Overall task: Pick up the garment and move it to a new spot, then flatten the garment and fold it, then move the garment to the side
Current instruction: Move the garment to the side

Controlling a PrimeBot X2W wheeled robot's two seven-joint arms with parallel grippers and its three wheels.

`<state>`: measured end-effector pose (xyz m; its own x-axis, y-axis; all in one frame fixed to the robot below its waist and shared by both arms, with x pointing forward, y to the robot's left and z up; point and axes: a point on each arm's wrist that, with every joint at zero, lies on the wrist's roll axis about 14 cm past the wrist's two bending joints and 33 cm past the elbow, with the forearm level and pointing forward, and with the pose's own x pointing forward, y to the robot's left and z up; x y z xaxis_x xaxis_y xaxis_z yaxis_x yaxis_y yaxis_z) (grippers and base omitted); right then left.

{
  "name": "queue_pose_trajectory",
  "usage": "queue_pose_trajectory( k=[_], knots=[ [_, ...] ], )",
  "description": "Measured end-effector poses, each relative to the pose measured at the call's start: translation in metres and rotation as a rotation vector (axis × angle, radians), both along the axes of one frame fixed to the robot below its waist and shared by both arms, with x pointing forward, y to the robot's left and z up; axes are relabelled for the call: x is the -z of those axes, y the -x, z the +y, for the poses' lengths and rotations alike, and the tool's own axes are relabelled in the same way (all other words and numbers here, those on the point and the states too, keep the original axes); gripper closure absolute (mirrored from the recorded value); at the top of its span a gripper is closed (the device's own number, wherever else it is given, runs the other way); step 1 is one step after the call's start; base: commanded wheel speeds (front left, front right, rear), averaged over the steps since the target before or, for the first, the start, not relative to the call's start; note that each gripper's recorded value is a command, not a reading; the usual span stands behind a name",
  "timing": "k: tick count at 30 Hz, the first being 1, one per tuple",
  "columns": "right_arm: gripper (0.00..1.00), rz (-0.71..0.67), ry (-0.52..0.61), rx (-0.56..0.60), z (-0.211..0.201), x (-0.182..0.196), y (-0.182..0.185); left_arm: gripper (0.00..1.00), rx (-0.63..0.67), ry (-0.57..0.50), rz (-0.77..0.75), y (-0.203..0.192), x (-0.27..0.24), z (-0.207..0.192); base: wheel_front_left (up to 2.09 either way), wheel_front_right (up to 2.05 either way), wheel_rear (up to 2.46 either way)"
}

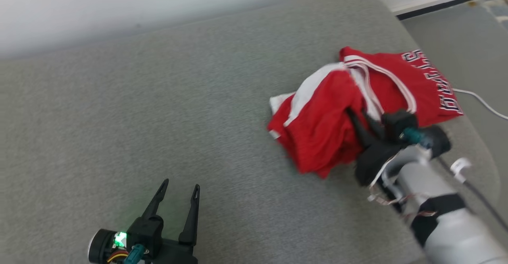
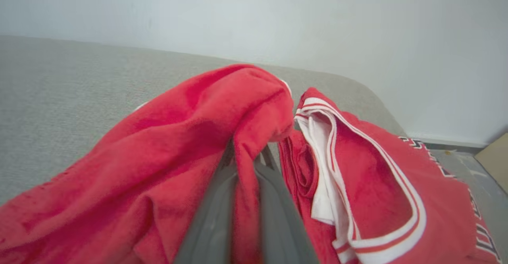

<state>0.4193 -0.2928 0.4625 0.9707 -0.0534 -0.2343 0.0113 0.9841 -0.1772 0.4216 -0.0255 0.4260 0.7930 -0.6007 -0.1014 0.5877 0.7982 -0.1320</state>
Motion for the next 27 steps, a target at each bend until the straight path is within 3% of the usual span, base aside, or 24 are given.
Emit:
queue_pose_trajectory(
  k=[8, 14, 18, 19, 21, 27],
  knots=[
    [1.0, 0.094, 0.231, -0.006, -0.053, -0.011, -0.037, 0.0, -0.1, -0.036, 0.026, -0.005, 0.014, 0.039, 0.0, 0.0, 0.0],
    [1.0, 0.163, 0.341, 0.091, -0.111, -0.017, -0.042, 0.0, -0.157, -0.058, 0.04, -0.007, 0.022, 0.061, 0.0, 0.0, 0.0],
    [1.0, 0.214, 0.355, 0.179, -0.145, -0.012, -0.031, 0.0, -0.186, -0.068, 0.051, -0.007, 0.026, 0.073, 0.0, 0.0, 0.0],
    [0.84, 0.215, 0.364, 0.193, -0.151, -0.014, -0.031, 0.0, -0.192, -0.07, 0.054, -0.007, 0.027, 0.075, 0.0, 0.0, 0.0],
    [0.0, 0.205, 0.356, 0.235, -0.163, -0.02, -0.03, 0.0, -0.205, -0.076, 0.06, -0.007, 0.03, 0.08, 0.0, 0.0, 0.0],
    [0.0, 0.135, 0.265, 0.379, -0.19, -0.032, -0.014, 0.0, -0.233, -0.089, 0.067, -0.007, 0.032, 0.089, 0.0, 0.0, 0.0]
  ],
)
